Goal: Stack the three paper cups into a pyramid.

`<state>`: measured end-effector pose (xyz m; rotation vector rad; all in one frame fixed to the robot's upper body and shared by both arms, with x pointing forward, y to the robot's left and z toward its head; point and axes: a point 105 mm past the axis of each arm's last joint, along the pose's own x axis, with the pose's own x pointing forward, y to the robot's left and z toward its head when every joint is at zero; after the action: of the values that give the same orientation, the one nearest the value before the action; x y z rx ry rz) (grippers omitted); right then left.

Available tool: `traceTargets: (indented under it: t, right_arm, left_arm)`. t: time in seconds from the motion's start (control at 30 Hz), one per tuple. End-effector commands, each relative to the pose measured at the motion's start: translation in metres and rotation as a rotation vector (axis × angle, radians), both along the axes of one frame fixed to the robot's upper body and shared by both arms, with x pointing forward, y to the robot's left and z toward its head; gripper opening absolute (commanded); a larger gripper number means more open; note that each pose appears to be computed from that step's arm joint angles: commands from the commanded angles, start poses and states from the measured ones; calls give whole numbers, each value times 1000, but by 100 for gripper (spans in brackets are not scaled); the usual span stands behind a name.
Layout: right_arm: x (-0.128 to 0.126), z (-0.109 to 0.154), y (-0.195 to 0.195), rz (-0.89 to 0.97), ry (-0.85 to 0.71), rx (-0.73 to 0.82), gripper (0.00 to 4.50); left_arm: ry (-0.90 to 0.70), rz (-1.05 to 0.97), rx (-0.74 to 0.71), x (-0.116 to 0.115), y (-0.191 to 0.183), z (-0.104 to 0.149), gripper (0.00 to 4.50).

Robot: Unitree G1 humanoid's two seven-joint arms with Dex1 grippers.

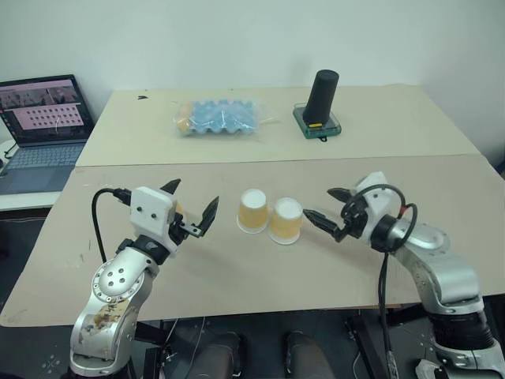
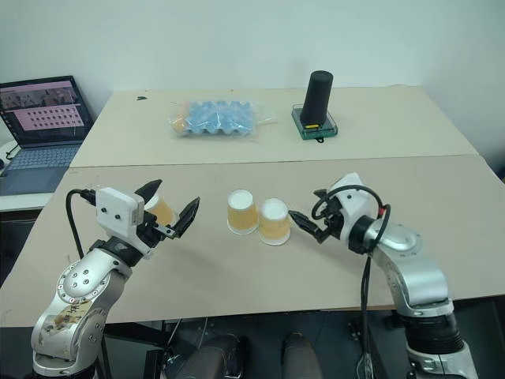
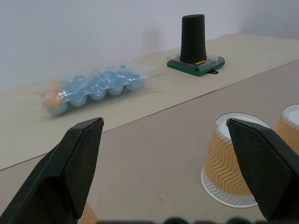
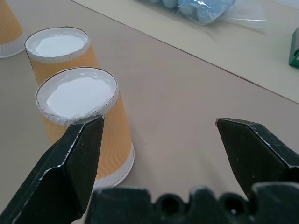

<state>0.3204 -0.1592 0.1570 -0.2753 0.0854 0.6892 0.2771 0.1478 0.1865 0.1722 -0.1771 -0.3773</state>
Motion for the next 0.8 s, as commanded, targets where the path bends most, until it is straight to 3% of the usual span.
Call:
traceTargets:
  t: [0.03,0.3,0.4,0.5,0.63,0.8]
  right_arm:
    - [0,18,-13,-12,-67,-14,447]
    - [-18,64,-5,157,-131,-19,447]
    - [-55,101,22,421,-158,33,447]
    - [-88,115,39,618,-147,39,447]
    - [-101,108,55,708,-109,-10,447]
    - [-91,86,67,695,-71,-59,447]
  left_arm:
    - [-55,31,18,-3,2,12,450]
    - [-115,296,33,0,30,17,450]
    - [-120,364,23,-3,33,14,450]
    - [-88,381,5,-4,33,5,450]
    - [-39,421,-24,-2,40,-9,450]
    - [17,453,-52,2,48,-23,450]
